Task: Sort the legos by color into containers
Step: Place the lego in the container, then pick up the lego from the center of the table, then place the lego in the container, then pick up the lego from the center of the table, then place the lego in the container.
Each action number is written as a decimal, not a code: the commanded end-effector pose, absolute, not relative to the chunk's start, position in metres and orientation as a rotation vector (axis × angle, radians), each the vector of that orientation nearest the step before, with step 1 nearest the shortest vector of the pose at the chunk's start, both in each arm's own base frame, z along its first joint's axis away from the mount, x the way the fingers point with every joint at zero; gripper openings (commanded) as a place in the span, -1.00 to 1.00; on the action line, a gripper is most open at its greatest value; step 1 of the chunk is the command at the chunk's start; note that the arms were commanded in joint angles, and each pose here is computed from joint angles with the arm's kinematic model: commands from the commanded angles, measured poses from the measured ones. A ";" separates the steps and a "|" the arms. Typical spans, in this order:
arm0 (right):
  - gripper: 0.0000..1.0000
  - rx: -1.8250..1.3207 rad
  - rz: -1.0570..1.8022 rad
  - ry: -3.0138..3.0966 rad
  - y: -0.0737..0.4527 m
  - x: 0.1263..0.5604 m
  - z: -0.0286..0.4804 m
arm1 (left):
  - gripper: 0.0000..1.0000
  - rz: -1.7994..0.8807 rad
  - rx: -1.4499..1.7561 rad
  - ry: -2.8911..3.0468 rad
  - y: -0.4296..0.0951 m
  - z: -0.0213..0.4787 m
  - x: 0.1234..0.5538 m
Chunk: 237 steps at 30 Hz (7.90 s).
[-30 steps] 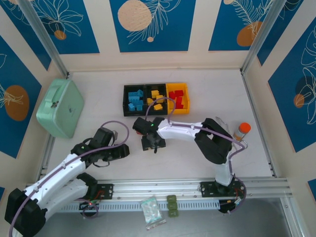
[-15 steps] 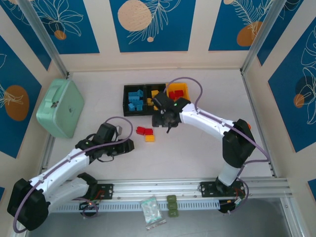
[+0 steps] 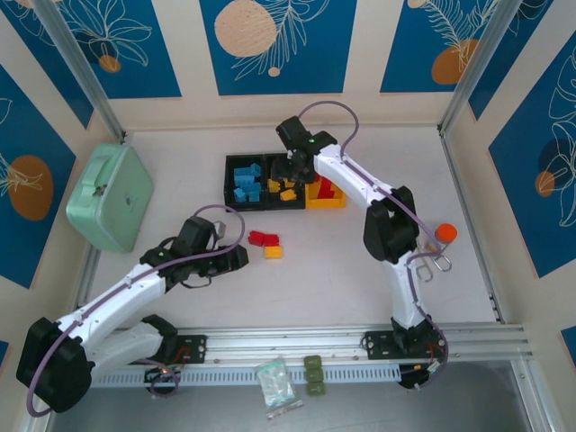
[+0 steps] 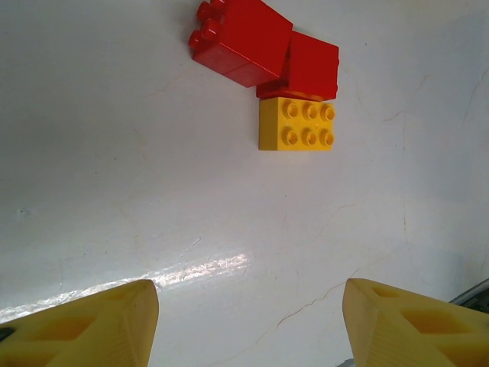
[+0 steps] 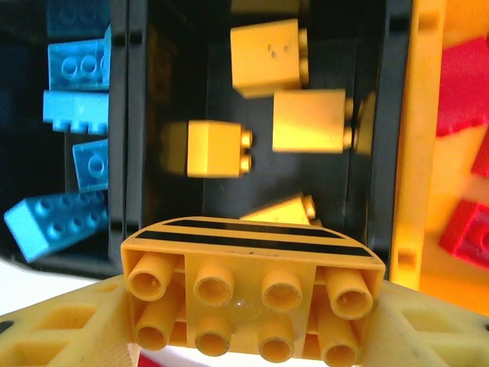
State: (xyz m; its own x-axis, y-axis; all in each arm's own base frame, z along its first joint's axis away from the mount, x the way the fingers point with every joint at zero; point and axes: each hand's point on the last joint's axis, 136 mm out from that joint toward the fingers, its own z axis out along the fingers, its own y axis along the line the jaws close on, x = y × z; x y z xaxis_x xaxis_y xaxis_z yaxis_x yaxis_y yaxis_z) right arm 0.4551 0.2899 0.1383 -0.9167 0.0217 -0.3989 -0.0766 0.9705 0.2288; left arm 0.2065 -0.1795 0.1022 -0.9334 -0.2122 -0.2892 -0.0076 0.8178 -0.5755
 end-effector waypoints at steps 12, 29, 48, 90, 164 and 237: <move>0.25 -0.074 0.412 2.763 0.309 0.484 0.125 | 0.30 -0.846 -0.200 2.674 -0.180 0.101 0.209; 0.47 -0.110 0.415 2.694 0.313 0.463 0.170 | 0.29 -0.839 -0.181 2.664 -0.179 0.106 0.209; 0.42 -0.093 0.644 2.625 0.239 0.283 0.177 | 0.28 -0.736 0.085 2.758 -0.215 0.097 0.247; 0.44 0.194 0.800 2.610 0.164 0.192 0.123 | -0.02 -0.191 0.169 2.892 -0.270 0.052 0.265; 0.44 0.026 0.783 2.646 0.218 0.208 0.137 | 0.26 -0.438 0.255 2.647 -0.231 0.167 0.314; -0.36 -0.151 0.484 2.679 0.217 0.337 0.155 | 0.31 -0.888 0.052 2.586 -0.234 0.152 0.234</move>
